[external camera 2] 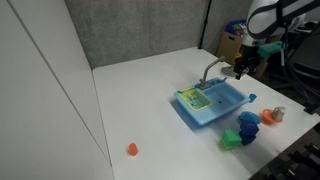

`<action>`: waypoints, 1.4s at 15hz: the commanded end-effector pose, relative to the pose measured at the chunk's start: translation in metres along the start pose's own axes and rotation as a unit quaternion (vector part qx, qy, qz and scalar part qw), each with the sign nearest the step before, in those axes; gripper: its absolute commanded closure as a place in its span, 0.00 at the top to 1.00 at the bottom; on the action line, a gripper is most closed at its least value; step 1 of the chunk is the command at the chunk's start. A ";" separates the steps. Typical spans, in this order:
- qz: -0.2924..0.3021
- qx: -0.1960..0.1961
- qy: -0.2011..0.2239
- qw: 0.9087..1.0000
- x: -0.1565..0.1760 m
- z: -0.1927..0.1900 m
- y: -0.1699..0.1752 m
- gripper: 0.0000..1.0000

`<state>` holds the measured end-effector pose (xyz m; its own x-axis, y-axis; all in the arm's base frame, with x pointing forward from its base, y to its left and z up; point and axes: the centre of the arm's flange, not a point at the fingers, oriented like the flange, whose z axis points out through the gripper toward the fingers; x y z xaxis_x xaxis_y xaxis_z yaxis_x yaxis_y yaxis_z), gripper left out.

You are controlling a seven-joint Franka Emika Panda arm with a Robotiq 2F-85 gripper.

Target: Pick up the blue cup from the sink and put it on the table

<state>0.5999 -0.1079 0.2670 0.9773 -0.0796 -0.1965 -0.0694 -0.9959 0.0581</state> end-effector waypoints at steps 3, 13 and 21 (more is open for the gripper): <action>0.002 -0.005 -0.026 1.000 -0.026 -0.057 -0.034 1.00; -0.028 0.007 -0.010 1.000 -0.079 -0.156 -0.056 1.00; -0.026 0.014 0.024 0.999 -0.108 -0.200 -0.038 1.00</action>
<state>0.5508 -0.0453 0.4685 0.9863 -0.0359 -0.1612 -0.0304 -0.9989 0.0360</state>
